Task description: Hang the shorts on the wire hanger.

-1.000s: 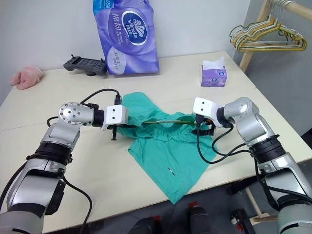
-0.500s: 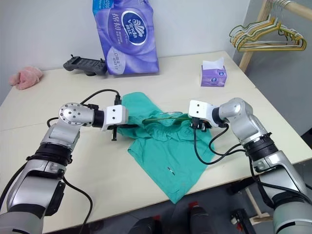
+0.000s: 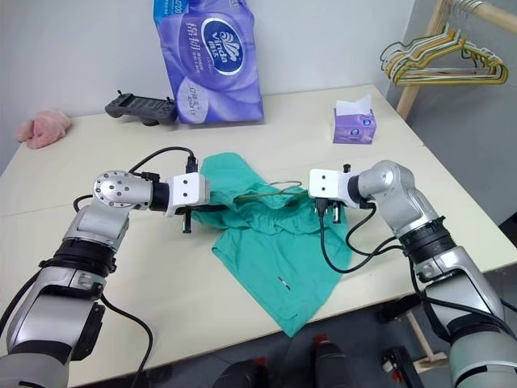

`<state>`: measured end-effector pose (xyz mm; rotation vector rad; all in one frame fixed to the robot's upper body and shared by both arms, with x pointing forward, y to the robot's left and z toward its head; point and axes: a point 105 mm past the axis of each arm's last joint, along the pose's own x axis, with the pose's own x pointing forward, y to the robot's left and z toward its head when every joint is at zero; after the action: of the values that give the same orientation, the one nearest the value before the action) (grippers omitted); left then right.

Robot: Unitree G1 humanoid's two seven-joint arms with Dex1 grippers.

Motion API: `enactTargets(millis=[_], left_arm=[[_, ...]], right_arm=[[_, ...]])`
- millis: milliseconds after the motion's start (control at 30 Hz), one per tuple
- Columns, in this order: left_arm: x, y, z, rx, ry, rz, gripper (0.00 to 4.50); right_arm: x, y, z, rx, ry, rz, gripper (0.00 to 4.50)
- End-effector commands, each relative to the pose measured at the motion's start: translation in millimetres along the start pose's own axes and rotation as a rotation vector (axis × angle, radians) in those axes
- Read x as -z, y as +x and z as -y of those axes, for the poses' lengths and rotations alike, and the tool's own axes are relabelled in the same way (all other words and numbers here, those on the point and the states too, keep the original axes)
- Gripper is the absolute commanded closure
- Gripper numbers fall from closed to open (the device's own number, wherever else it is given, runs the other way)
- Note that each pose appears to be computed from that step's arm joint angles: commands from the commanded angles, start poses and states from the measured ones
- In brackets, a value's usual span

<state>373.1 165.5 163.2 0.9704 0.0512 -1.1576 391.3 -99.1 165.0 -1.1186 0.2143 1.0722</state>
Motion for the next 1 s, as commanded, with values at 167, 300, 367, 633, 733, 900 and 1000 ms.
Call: enactTargets(millis=[167, 300, 367, 633, 733, 900, 1000], left_arm=[[-10.2, -7.6, -10.3, -0.045, 0.033, 0.026, 4.3], [-11.4, -8.9, -15.3, -0.059, 0.036, 0.025, 4.3], [-15.1, -12.1, -20.4, -0.074, 0.044, 0.037, 4.3], [-46.2, -22.6, -32.7, -0.106, 0.062, 0.186, 4.3], [-47.9, -23.1, -29.1, -0.099, 0.038, 0.213, 4.3], [-42.8, -24.0, -21.1, -0.081, 0.041, 0.187, 4.3], [-36.9, -23.2, -16.5, -0.071, 0.051, 0.145, 4.3]], right_arm=[[-14.2, -33.5, 15.6, -0.008, 0.05, 0.055, 2.34], [-15.2, -43.4, 15.6, -0.009, 0.051, 0.048, 0.97], [-14.9, -47.0, 15.4, -0.008, 0.052, 0.042, 0.97], [-2.9, -44.8, 7.2, -0.042, 0.06, 0.007, 0.97], [-2.6, -39.3, 9.3, -0.028, 0.074, 0.009, 0.97], [-9.0, -29.7, 13.4, -0.022, 0.046, 0.015, 0.97], [-15.9, -28.7, 16.6, -0.028, 0.021, 0.021, 0.97]])
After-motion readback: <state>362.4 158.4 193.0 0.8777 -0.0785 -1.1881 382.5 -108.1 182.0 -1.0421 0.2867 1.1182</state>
